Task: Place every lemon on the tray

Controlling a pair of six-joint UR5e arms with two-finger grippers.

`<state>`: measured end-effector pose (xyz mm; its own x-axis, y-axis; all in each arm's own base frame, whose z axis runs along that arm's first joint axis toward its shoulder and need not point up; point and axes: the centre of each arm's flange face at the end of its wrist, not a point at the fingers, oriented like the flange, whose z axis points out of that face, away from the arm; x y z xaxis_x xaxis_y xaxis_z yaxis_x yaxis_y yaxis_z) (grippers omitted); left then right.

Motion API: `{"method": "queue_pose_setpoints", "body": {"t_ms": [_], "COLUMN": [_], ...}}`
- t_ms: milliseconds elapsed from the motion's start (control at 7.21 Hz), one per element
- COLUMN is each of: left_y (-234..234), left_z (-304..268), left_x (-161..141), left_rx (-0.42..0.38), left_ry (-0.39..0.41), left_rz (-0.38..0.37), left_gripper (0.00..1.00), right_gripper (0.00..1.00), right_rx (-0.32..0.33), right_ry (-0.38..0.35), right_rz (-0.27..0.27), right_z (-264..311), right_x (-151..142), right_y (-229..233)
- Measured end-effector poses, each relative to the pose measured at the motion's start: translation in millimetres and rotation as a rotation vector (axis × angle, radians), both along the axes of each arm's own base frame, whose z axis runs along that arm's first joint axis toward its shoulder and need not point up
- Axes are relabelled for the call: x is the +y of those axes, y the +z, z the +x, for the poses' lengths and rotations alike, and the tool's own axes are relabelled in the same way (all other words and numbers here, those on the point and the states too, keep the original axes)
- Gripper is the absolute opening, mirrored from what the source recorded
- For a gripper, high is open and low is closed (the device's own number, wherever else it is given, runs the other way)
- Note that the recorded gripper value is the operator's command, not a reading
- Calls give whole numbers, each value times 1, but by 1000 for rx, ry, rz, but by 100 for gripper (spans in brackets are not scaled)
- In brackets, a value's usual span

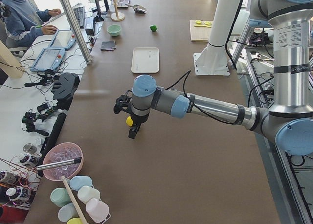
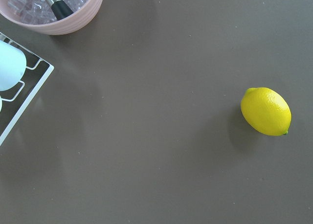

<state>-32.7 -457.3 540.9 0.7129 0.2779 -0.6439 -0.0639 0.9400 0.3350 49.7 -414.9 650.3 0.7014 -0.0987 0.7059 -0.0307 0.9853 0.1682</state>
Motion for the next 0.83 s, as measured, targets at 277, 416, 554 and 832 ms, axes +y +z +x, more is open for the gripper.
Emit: {"method": "queue_pose_setpoints", "body": {"t_ms": [277, 416, 554, 832], "left_y": [5, 9, 9, 12], "left_z": [-1, -1, -1, -1], "left_x": [1, 1, 1, 5], "left_rx": [-5, -5, -3, 1], "left_ry": [0, -3, -5, -4], "left_rz": [-10, -21, -23, -26], "left_gripper": [98, 98, 98, 98], "right_gripper": [100, 100, 100, 100], "right_rx": [0, 0, -1, -5], "right_ry": [2, 4, 5, 5], "right_rz": [22, 42, 53, 60], "right_z": [0, 1, 1, 0], "right_x": [11, 18, 22, 22], "right_y": [5, 9, 11, 12]}}
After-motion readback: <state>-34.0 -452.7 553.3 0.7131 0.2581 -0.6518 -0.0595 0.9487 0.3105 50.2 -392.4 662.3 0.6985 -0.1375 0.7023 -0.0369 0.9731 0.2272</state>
